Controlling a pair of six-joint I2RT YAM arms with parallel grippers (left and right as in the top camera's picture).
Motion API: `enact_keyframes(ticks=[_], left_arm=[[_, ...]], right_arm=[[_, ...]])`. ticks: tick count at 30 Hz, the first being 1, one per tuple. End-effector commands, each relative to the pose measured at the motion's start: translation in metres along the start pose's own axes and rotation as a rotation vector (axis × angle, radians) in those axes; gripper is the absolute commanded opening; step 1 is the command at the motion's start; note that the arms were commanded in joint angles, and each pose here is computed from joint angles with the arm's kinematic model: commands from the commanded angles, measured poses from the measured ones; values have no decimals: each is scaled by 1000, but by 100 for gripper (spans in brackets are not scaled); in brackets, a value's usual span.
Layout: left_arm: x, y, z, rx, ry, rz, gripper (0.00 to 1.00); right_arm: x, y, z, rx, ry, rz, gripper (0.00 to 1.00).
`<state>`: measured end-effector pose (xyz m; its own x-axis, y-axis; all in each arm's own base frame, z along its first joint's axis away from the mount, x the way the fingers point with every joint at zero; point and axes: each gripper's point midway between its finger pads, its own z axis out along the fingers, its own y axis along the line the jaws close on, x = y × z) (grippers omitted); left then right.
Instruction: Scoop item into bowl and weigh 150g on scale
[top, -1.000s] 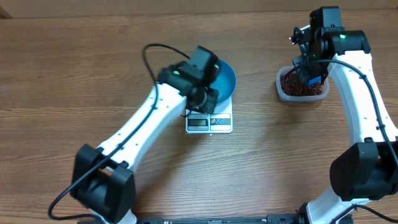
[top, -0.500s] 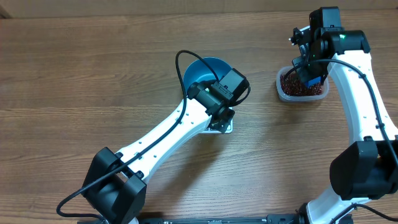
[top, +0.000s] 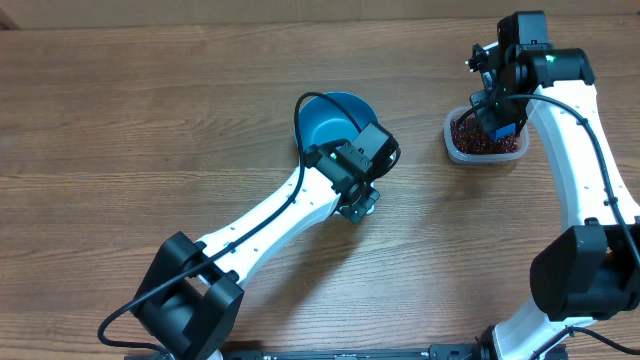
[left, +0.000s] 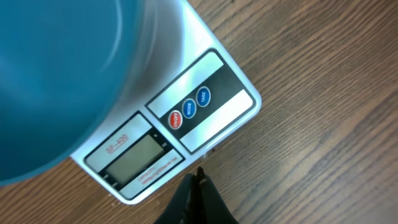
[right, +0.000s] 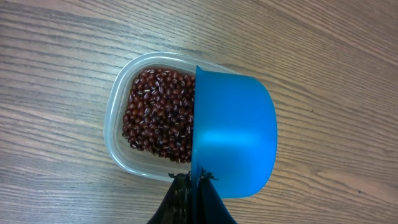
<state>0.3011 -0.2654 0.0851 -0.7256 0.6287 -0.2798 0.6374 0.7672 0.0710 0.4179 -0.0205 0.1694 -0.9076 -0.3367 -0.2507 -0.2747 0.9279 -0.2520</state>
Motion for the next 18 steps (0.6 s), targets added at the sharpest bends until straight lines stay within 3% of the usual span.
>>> enact_keyframes(ticks=[1,18], left_arm=[[4,0,7,-17,-19,35,4],[7,9,27,-78,-55,43,4]], right_arm=[[0,-2,3,-6,0,15,4],[0,-2,3,-6,-1,15,4]])
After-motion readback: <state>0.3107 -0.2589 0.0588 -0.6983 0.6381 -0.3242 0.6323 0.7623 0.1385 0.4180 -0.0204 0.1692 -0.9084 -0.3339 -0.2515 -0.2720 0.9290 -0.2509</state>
